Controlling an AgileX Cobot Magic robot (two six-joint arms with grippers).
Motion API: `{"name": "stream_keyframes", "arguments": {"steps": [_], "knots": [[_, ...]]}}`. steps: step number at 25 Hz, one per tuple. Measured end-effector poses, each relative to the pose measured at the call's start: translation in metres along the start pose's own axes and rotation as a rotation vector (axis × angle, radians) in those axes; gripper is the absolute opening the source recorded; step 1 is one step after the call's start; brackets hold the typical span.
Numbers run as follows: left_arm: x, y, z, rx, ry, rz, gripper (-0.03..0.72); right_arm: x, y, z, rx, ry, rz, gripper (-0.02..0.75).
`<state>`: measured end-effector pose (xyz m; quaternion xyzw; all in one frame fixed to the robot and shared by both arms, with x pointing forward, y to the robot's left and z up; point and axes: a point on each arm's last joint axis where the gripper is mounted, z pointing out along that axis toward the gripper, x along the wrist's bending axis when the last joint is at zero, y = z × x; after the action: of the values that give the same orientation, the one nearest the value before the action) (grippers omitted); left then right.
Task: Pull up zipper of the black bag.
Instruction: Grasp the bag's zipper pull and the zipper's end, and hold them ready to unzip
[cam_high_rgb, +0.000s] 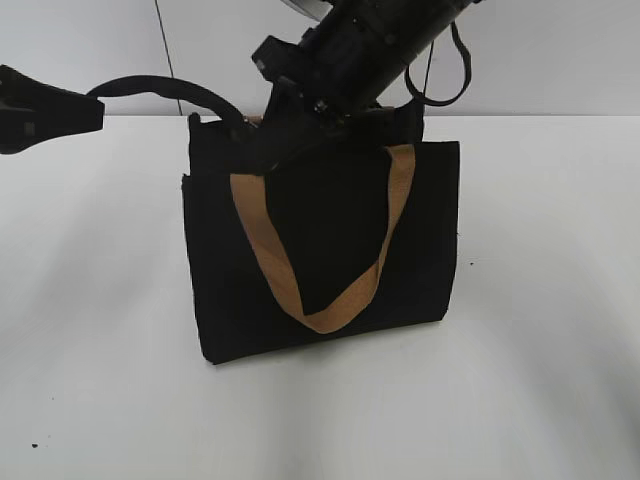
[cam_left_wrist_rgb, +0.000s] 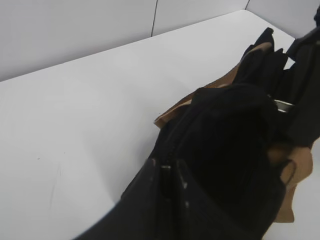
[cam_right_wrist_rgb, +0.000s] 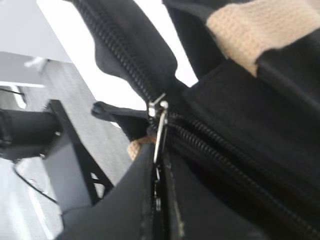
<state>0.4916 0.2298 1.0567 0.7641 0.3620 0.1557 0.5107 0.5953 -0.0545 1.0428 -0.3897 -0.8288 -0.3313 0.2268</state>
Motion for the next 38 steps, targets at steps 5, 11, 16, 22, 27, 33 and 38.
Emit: {"name": "stream_keyframes", "arguments": {"steps": [5, 11, 16, 22, 27, 33, 38], "knots": [[0.002, 0.0, 0.0, -0.001, 0.021, -0.003, 0.032, 0.001, 0.004, 0.005, -0.035, 0.063, 0.04, -0.004], [0.004, 0.0, 0.0, -0.001, 0.036, -0.005, 0.032, -0.001, 0.002, 0.004, -0.019, 0.044, 0.029, -0.006], [0.006, 0.0, 0.0, -0.001, 0.062, -0.006, 0.032, 0.001, -0.002, -0.002, 0.017, -0.027, -0.019, -0.007], [0.003, 0.0, 0.001, -0.001, 0.039, -0.003, 0.032, 0.005, -0.005, -0.012, 0.039, -0.132, -0.094, -0.007], [0.003, 0.0, 0.0, -0.001, 0.044, -0.003, 0.032, 0.016, -0.009, 0.002, 0.13, -0.228, -0.249, -0.007], [0.003, 0.0, 0.0, -0.001, 0.044, -0.004, 0.032, 0.036, -0.015, 0.019, 0.249, -0.406, -0.505, -0.007], [0.002, 0.0, 0.0, -0.001, 0.033, -0.005, 0.032, 0.04, -0.013, 0.017, 0.262, -0.528, -0.609, -0.008]]}}
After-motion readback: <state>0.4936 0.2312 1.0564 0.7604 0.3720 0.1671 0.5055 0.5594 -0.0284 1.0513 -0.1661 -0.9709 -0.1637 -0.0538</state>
